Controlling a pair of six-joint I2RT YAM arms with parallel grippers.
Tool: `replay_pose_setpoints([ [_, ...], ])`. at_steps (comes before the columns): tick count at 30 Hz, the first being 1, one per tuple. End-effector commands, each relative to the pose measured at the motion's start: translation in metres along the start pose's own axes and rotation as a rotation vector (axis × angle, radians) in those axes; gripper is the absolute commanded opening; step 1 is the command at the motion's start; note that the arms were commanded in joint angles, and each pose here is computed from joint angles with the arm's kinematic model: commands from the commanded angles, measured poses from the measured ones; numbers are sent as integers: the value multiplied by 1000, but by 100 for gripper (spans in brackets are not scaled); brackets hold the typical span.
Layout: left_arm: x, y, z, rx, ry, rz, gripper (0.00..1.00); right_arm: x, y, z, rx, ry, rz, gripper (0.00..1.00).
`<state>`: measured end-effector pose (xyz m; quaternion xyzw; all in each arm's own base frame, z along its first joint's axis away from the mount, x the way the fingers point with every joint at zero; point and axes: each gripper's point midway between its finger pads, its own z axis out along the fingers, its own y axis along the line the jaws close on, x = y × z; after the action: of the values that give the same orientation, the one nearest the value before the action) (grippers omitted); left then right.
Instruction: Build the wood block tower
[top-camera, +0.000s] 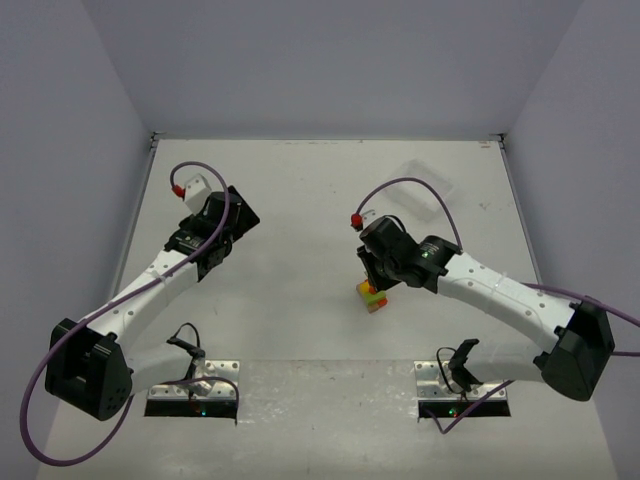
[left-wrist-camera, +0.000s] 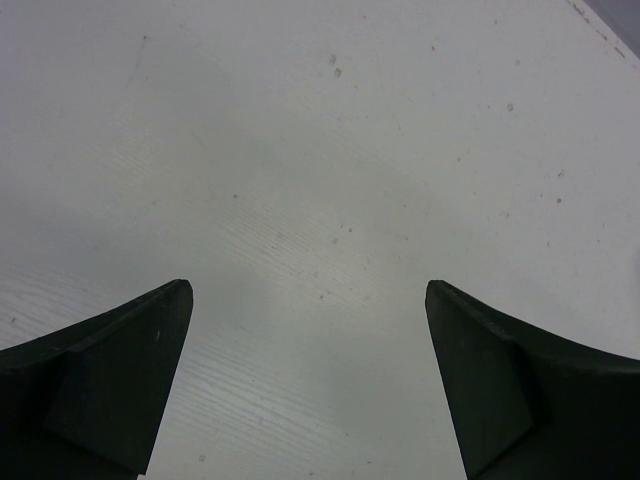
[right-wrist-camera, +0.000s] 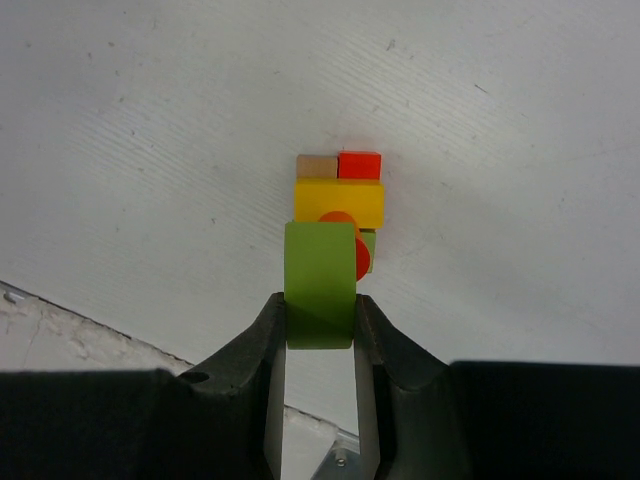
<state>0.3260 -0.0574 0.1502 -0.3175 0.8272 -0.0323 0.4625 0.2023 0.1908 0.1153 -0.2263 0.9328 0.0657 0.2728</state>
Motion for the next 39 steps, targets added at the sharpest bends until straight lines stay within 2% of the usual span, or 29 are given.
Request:
replay_pose_setpoints([
  [1, -5, -5, 0, 27, -19, -4, 100, -10, 2, 0, -16, -33, -57, 20],
  [39, -4, -6, -1, 40, -16, -8, 100, 3, -11, 21, 84, 1, 18, 24],
])
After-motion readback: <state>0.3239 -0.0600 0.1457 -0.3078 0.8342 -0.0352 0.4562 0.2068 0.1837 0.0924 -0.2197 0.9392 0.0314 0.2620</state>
